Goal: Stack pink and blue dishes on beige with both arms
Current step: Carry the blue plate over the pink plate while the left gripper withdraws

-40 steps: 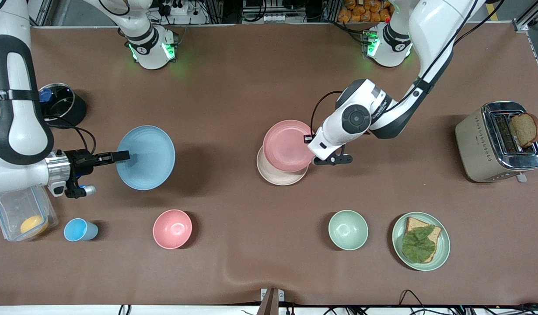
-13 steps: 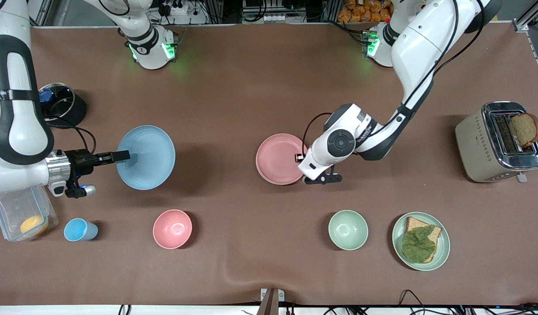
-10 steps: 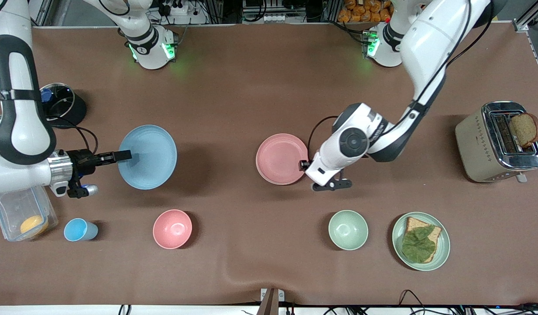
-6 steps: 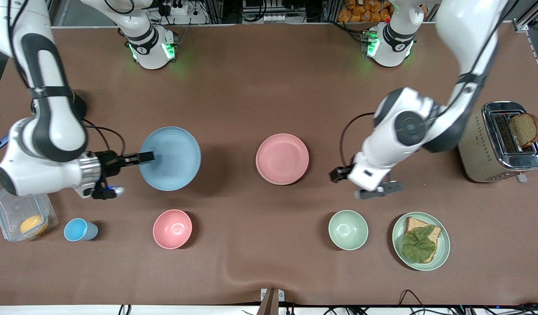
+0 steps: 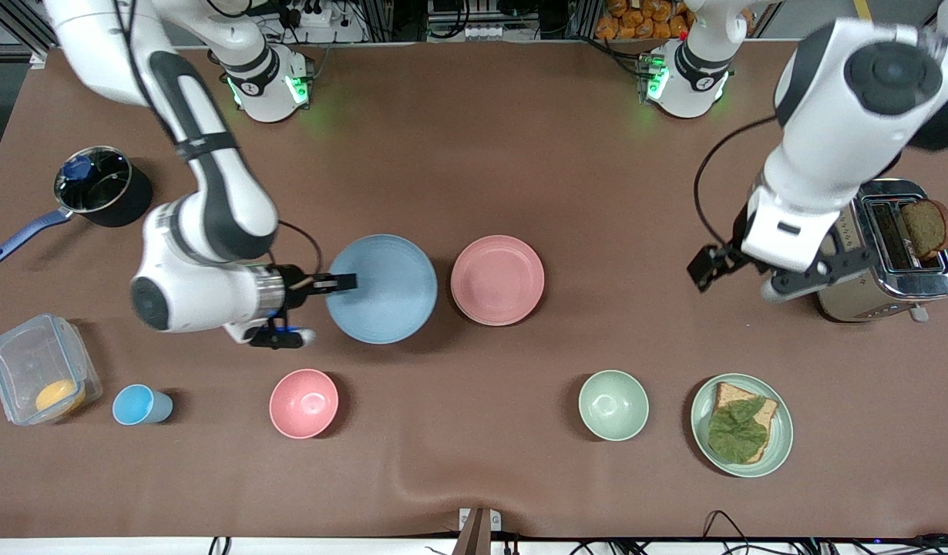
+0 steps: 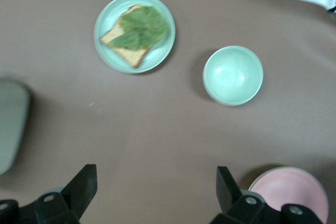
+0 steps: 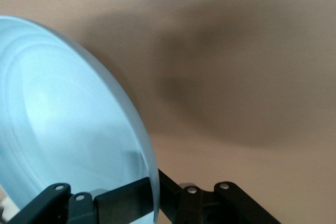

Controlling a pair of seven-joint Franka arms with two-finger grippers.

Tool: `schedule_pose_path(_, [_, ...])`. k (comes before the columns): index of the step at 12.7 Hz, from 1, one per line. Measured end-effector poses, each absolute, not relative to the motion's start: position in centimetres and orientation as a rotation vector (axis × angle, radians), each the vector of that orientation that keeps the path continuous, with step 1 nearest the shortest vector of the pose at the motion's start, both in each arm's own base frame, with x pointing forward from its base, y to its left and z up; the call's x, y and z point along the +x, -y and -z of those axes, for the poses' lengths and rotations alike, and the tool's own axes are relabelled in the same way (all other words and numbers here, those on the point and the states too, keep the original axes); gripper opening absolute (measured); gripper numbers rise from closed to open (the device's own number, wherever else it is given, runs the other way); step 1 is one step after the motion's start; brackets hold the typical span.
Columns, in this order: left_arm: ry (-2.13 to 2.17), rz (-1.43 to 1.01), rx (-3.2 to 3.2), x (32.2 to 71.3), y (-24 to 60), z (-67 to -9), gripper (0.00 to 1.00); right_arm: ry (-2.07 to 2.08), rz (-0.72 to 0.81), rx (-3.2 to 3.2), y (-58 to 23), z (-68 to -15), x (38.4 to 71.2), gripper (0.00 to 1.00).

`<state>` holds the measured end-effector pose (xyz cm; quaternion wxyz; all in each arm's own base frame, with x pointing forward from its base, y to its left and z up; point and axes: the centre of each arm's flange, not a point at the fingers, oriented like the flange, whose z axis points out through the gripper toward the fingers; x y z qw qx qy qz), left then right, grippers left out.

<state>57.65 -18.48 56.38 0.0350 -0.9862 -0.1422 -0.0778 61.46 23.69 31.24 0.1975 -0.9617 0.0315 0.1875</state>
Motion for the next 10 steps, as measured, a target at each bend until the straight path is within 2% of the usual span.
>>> schedule_pose_path(4, [0.337, 0.361, -2.989, 52.3, 23.3, -62.0, 1.0, -0.172, -0.474, -2.687, -32.6, -28.3, 58.1, 0.0])
schedule_pose_path(10, [0.281, 0.352, -2.987, 53.3, 21.5, -61.7, 1.0, -0.269, -0.383, -2.721, -41.6, -24.0, 53.3, 0.0])
